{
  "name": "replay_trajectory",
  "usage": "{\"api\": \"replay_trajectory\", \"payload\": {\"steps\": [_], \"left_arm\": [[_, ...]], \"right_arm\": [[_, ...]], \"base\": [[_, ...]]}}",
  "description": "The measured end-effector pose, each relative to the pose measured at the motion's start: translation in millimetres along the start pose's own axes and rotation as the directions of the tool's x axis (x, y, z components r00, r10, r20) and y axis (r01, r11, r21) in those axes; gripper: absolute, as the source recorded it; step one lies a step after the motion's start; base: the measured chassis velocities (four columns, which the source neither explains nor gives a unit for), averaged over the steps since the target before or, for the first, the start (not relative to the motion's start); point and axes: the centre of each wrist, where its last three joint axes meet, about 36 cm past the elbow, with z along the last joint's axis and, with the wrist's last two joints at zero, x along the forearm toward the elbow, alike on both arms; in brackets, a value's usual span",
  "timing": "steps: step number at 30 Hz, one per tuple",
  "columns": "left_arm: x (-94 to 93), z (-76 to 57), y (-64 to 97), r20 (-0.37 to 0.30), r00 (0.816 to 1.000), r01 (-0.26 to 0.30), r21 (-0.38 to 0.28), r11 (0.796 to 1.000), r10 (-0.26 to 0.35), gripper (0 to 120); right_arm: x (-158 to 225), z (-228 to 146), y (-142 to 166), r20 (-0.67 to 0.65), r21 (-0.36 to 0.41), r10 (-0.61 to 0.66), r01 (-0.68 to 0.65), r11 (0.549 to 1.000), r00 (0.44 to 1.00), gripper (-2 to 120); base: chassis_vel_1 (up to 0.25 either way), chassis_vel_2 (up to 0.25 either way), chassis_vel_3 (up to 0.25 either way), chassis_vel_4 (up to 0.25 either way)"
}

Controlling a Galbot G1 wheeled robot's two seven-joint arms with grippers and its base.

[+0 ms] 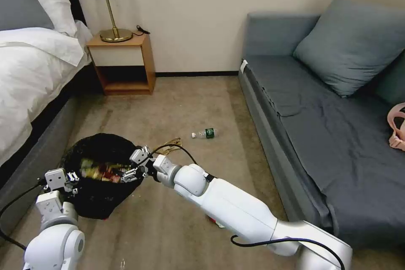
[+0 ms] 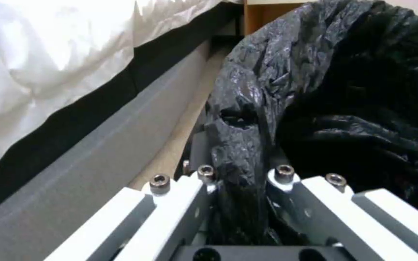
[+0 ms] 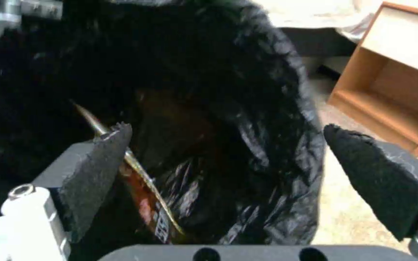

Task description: Pick up the trash bin, then pick up the garbage on the floor and place it into the trash bin.

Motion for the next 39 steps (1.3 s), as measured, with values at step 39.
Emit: {"api": "replay_trajectory", "payload": {"steps": [39], "left_arm": [[-1.4, -8.0, -3.5, 0.047, 0.998, -0.029, -0.02, 0.999, 0.03, 4]], "right_arm": [[224.4, 113.5, -183.3, -0.337, 0.131, 0.45, -0.432, 0.892, 0.827, 100]], "base": [[0.0, 0.0, 0.0, 0.0]]}}
